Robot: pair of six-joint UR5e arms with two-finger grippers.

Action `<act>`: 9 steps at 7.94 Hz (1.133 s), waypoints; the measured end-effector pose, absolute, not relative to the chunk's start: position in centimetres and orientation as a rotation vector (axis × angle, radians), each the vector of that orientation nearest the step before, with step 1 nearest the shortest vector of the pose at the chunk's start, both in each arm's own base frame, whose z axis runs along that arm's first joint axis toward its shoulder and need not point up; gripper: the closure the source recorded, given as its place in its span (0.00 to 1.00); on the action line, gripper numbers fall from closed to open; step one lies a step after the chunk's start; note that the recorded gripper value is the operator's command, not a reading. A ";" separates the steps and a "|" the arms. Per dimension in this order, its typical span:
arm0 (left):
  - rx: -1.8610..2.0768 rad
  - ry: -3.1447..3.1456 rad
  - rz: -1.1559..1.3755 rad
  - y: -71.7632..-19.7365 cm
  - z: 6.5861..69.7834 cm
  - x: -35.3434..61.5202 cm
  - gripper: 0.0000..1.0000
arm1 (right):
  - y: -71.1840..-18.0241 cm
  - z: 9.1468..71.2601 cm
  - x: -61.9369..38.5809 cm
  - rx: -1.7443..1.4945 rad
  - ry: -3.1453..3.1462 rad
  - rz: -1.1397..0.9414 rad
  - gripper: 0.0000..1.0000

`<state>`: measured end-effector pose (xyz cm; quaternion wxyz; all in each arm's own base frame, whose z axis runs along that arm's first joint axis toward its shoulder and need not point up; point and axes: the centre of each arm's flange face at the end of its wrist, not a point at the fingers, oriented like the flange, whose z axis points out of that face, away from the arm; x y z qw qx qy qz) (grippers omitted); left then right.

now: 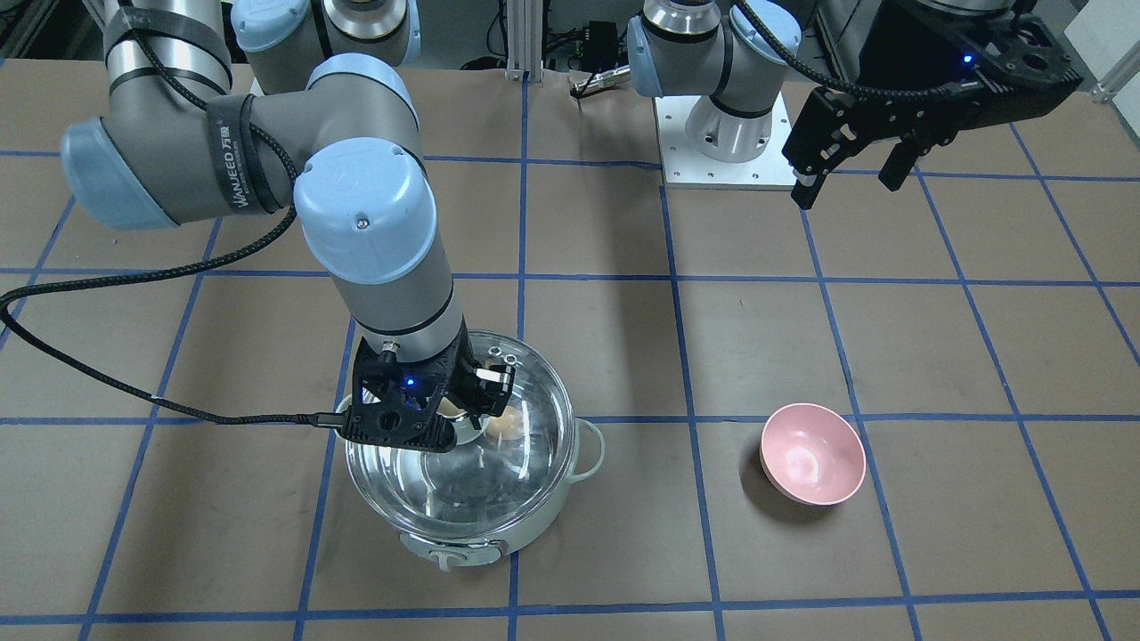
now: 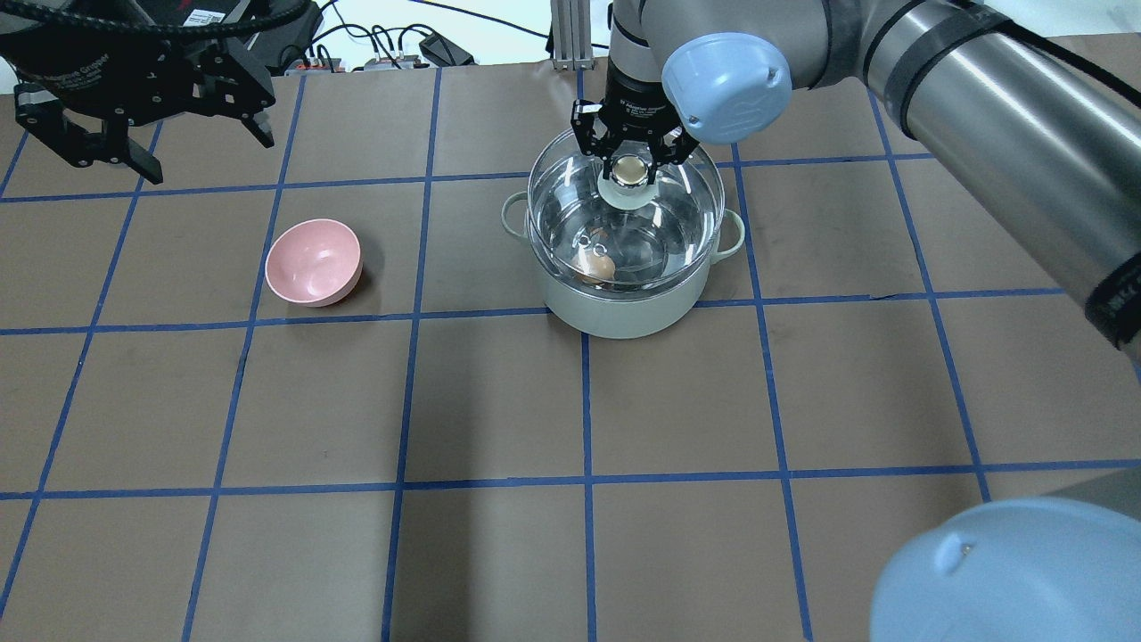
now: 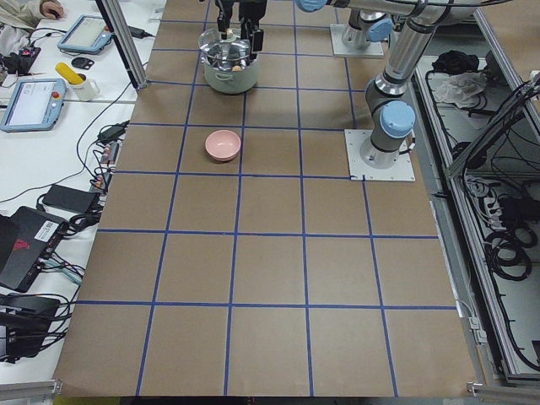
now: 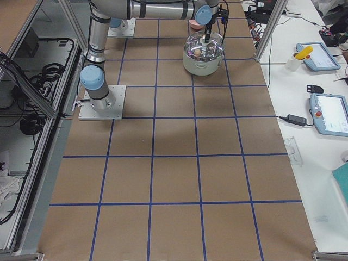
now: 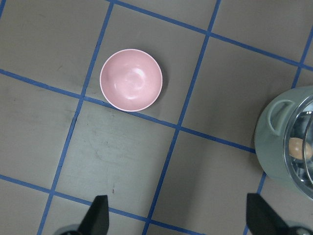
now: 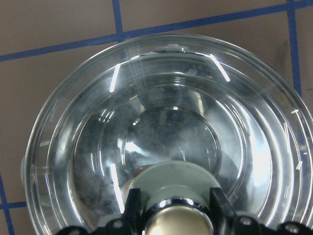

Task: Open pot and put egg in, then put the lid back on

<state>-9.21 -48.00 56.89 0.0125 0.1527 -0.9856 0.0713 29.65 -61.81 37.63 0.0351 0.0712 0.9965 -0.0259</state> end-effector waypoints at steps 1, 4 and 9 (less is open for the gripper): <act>0.442 -3.077 0.224 -47.6 57.2 -9.3 0.00 | -61.8 37.0 29.7 0.215 3.061 -0.057 0.57; 0.298 -3.084 0.210 -47.7 56.7 -10.6 0.00 | -61.9 36.0 29.9 0.210 3.059 -0.020 0.57; 0.237 -3.088 0.216 -49.3 55.1 -12.5 0.00 | -62.1 35.1 29.9 0.199 3.063 -0.002 0.57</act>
